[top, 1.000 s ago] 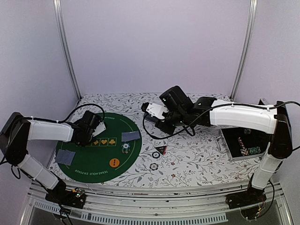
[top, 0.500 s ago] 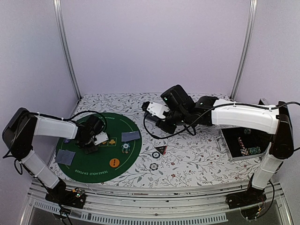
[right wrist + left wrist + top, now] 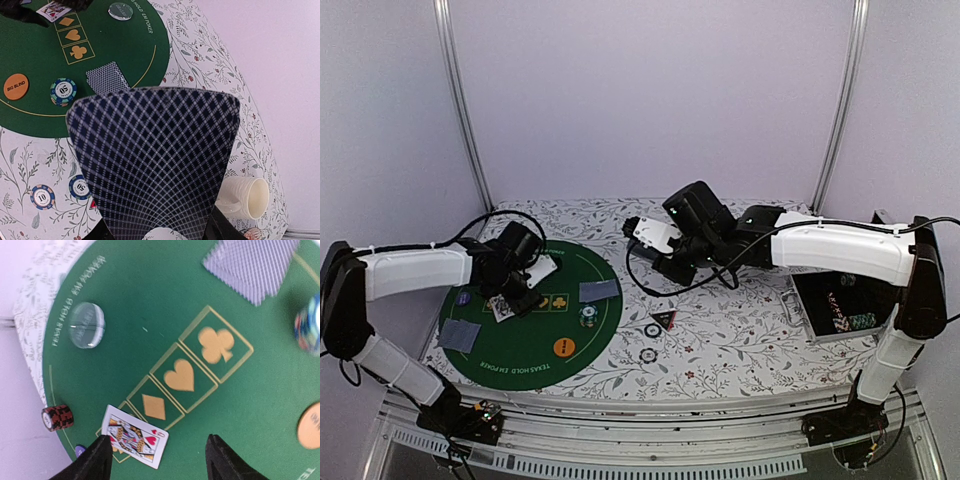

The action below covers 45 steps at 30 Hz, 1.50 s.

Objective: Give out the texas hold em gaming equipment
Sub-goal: Flop the poker card into the community card area, then adjust the poker card in the community card area.

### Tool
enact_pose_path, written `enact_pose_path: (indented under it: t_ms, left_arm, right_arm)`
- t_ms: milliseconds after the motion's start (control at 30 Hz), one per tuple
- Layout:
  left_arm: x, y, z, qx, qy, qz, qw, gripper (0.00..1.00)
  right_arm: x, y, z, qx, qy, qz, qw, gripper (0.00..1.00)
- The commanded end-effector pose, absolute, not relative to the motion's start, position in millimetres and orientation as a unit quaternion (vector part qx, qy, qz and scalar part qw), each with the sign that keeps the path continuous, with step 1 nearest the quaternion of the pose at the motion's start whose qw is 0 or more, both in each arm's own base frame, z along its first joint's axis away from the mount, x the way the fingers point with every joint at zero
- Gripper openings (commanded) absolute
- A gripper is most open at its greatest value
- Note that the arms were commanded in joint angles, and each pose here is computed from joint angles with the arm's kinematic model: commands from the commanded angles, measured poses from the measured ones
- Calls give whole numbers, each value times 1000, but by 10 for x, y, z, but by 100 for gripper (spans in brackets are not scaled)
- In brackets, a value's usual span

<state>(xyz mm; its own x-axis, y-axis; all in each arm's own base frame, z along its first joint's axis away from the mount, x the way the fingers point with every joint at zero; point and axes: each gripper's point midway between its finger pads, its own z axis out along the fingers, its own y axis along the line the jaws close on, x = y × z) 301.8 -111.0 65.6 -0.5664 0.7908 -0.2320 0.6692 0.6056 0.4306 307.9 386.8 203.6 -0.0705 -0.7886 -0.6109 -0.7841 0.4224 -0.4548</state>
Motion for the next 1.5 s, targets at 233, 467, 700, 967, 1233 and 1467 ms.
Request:
enact_pose_path:
  t_ms: [233,467,700,967,1233,1467]
  left_arm:
    - [3336,-755,965,-178,935,-3,306,98]
    - [3105,-135,643,-268,917,80,285,98]
    - [3131,-288,334,-253,929,29,269,98]
    - [3049,-179,103,-261,937,41,230,98]
    - [3091,43,135,-252,937,70,234,80]
    - [3236,113,125,-242,941,40,235,75]
  right_arm:
    - [3076,3859,2194,-525,731,11,436,45]
    - [3048,3791,2208,-521,734,9,435,45]
    - [3066,3818,2165,-522,736,8,431,45]
    - [3044,3791,2165,-523,736,8,431,45]
    - [3048,3799,2186,-526,732,7,433,45]
    - [3045,3779,2196,-526,732,5,434,45]
